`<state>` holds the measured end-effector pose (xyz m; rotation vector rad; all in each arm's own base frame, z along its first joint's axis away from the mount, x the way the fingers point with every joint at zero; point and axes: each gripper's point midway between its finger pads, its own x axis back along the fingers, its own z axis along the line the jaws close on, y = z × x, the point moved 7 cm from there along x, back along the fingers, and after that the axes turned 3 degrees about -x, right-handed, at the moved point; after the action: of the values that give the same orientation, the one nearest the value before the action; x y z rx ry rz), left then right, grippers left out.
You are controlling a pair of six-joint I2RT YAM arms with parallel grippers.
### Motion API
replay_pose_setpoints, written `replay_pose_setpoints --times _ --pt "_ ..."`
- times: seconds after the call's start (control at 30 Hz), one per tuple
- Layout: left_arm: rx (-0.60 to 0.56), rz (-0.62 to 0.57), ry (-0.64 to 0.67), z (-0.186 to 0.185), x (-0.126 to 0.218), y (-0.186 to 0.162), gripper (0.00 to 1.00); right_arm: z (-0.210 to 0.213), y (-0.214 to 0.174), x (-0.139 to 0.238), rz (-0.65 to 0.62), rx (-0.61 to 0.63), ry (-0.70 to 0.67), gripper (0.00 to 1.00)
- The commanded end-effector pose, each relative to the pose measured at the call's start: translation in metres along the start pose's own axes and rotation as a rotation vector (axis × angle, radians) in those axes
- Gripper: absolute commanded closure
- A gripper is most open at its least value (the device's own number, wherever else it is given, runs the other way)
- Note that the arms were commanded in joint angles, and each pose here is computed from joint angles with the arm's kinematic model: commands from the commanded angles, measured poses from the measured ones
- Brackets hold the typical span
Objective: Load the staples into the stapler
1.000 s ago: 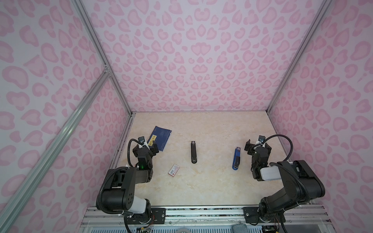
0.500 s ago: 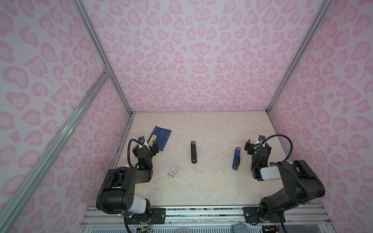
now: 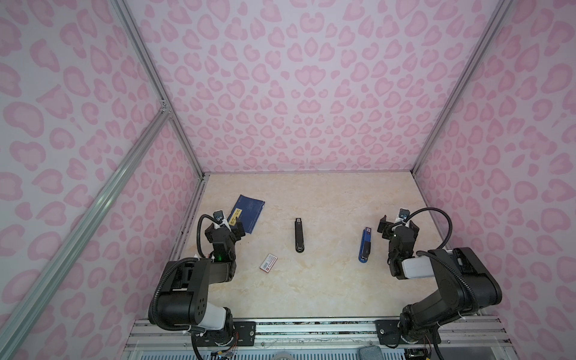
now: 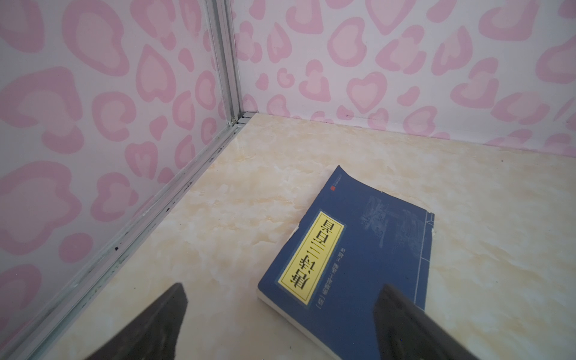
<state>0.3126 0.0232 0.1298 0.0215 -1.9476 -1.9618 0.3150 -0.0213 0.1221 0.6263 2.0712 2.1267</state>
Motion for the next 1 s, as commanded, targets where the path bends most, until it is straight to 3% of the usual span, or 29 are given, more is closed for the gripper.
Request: replay_pose_setpoints --times 0.0,0.17,0.23,0.53,0.63,0.7,0.77,0.83,0.97 --pt "0.014 -0.031 0.005 0.001 0.000 0.006 0.03 0.000 0.000 0.000 -0.001 -0.001 -0.004 0.01" --pt "0.015 -0.032 0.006 0.001 0.001 0.006 0.03 -0.001 0.000 0.000 -0.001 -0.001 -0.006 0.01" --pt "0.016 -0.037 0.003 0.001 0.002 0.006 0.03 -0.004 0.004 0.003 -0.008 -0.017 -0.064 0.01" --pt "-0.007 0.027 0.046 0.000 0.000 0.045 0.03 0.003 0.041 0.013 -0.013 0.027 -0.069 0.01" --pt "0.104 0.032 0.040 0.001 0.007 0.064 0.03 0.000 0.064 0.020 -0.026 -0.123 -0.060 0.01" --pt "0.246 0.094 0.051 0.002 0.010 0.072 0.03 -0.006 0.074 0.025 0.014 -0.319 -0.045 0.01" --pt "0.336 0.178 -0.021 -0.005 0.007 0.077 0.03 -0.013 0.077 0.026 0.045 -0.508 0.040 0.01" --pt "0.363 0.254 -0.127 -0.018 0.004 0.077 0.03 -0.007 0.081 0.023 0.047 -0.582 0.223 0.01" --pt "0.428 0.343 -0.263 -0.041 0.008 0.074 0.00 0.010 0.090 0.027 0.082 -0.574 0.407 0.01"
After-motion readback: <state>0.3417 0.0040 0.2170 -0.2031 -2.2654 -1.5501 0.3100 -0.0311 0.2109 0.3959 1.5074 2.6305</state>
